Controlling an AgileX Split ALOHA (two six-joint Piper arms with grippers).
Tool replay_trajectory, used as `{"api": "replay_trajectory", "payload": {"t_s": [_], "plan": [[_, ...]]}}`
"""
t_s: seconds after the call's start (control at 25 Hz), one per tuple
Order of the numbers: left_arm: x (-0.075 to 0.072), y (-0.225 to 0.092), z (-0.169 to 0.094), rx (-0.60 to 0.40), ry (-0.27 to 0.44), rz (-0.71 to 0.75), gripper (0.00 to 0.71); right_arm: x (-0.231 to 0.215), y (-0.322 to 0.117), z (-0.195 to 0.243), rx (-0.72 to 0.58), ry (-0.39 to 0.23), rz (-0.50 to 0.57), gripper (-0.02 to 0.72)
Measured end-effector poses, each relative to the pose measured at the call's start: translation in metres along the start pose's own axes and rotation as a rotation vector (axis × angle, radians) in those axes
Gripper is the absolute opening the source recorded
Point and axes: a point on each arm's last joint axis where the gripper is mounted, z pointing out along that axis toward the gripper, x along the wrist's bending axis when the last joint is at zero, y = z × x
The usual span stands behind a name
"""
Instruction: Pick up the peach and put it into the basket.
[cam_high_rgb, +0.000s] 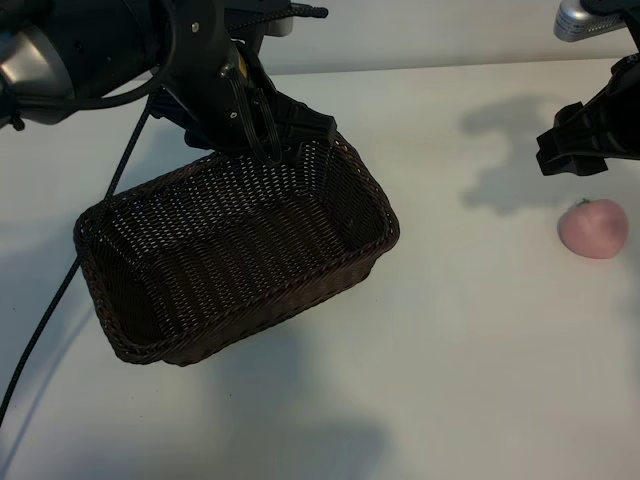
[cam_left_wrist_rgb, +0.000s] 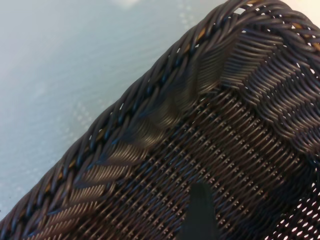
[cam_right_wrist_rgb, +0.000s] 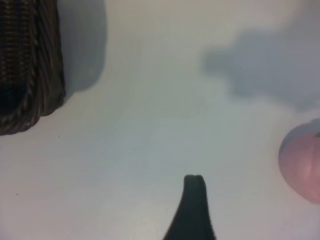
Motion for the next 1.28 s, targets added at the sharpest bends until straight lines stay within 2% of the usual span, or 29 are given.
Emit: {"api": "replay_trajectory", "payload": {"t_s": [1.28], "plan": [[-0.0001,0.001,0.0,-0.011,-0.001,0.001,0.583,0.0,0.0,0.0,0.0,0.0,0.0,0.595]]}}
